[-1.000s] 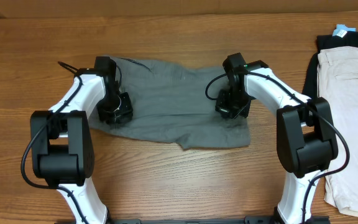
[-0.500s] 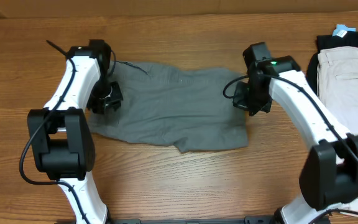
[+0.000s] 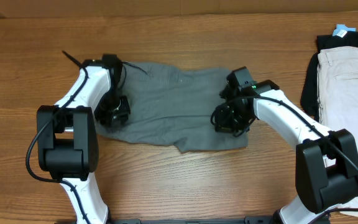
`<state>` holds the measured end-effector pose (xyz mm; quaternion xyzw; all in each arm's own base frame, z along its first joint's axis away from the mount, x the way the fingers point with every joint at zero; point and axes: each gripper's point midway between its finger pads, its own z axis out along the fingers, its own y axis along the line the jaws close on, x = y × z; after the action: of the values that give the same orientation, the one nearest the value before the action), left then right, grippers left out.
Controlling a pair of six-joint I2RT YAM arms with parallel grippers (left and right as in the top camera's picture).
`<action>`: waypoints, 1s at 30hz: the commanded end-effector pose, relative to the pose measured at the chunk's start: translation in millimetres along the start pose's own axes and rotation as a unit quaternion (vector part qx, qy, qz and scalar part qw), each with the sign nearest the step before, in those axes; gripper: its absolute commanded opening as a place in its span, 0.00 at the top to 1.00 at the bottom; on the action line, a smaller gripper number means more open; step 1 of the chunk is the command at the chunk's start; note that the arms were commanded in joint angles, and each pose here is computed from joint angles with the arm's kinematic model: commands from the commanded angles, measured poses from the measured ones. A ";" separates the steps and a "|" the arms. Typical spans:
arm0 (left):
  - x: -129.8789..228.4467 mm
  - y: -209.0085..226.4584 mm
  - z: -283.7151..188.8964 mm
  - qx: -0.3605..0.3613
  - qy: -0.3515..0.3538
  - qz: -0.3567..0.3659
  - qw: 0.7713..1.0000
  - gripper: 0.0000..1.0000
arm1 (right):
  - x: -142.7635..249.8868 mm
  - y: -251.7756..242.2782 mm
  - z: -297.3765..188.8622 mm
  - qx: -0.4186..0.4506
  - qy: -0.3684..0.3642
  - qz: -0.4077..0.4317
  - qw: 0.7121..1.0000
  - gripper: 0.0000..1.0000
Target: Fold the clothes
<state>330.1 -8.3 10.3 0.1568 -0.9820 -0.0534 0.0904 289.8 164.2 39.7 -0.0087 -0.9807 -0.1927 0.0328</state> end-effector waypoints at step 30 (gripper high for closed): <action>18.6 47.0 36.9 0.010 0.059 -0.070 0.996 0.78 | -4.6 -18.3 -67.5 -0.051 -0.054 0.089 0.993 0.96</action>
<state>310.3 20.8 1.1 0.2272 -0.9676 -0.0082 0.1098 285.7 113.2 54.5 -0.1371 -0.9678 -0.2046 0.0531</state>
